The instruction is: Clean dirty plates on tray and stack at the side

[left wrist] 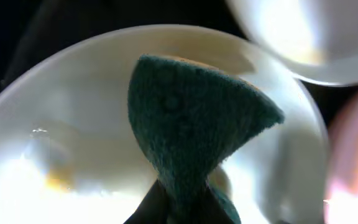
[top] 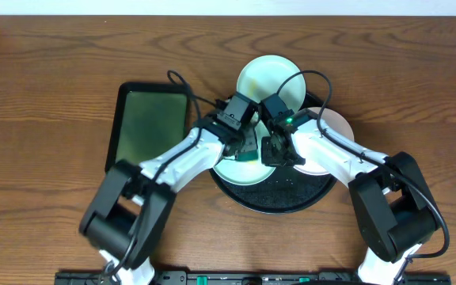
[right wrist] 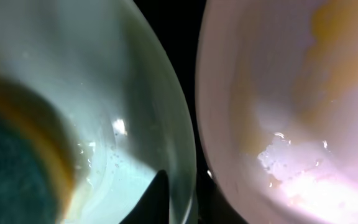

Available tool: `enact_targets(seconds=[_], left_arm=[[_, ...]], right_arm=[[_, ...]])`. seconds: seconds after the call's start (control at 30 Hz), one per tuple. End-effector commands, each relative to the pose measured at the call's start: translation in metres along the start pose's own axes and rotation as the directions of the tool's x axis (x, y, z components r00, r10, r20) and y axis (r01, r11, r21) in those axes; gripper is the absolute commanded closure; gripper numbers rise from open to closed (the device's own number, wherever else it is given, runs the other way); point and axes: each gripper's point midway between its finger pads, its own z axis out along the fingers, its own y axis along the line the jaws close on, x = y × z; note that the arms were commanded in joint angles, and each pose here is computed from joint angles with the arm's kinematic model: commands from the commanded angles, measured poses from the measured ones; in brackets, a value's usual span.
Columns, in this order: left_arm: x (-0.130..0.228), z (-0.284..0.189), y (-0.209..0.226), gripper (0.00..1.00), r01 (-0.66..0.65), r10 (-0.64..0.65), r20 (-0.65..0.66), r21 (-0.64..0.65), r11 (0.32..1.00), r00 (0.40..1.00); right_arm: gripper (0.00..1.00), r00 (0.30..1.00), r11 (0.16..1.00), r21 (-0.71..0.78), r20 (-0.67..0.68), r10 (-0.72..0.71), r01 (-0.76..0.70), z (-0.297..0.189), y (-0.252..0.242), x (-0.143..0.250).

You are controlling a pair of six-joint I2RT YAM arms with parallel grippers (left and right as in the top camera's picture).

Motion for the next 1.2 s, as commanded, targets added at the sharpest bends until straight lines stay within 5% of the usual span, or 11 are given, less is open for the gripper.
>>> enact_targets(seconds=[0.0,0.23,0.4,0.67,0.93,1.17], left_arm=[[-0.001,0.013,0.024,0.92,0.028,-0.026,0.020,-0.104,0.994,0.999],[-0.027,-0.015,0.096,0.92,0.037,0.071,0.199,-0.492,0.870,0.977],[-0.038,-0.036,0.105,0.93,0.050,0.108,0.248,-0.558,0.828,0.963],[-0.052,-0.078,0.070,0.92,0.096,0.038,0.330,-0.382,0.919,0.943],[-0.007,-0.040,-0.002,0.92,0.036,-0.037,0.039,0.021,0.999,0.999],[0.014,0.007,0.024,0.92,0.038,-0.042,-0.047,-0.094,0.995,0.998]], right_arm=[[0.88,1.000,0.999,0.051,0.010,-0.012,0.012,0.001,-0.009,-0.002],[0.91,1.000,0.998,0.054,0.006,-0.013,0.012,0.001,-0.010,-0.001],[0.92,1.000,0.999,0.053,0.007,-0.013,0.013,0.001,-0.009,-0.001],[0.92,1.000,0.999,0.053,0.007,-0.013,0.013,0.001,-0.009,-0.001],[0.92,1.000,0.999,0.051,0.009,-0.013,0.013,0.001,-0.009,-0.002],[0.92,1.000,0.999,0.051,0.007,-0.014,0.014,0.001,-0.009,-0.001]])
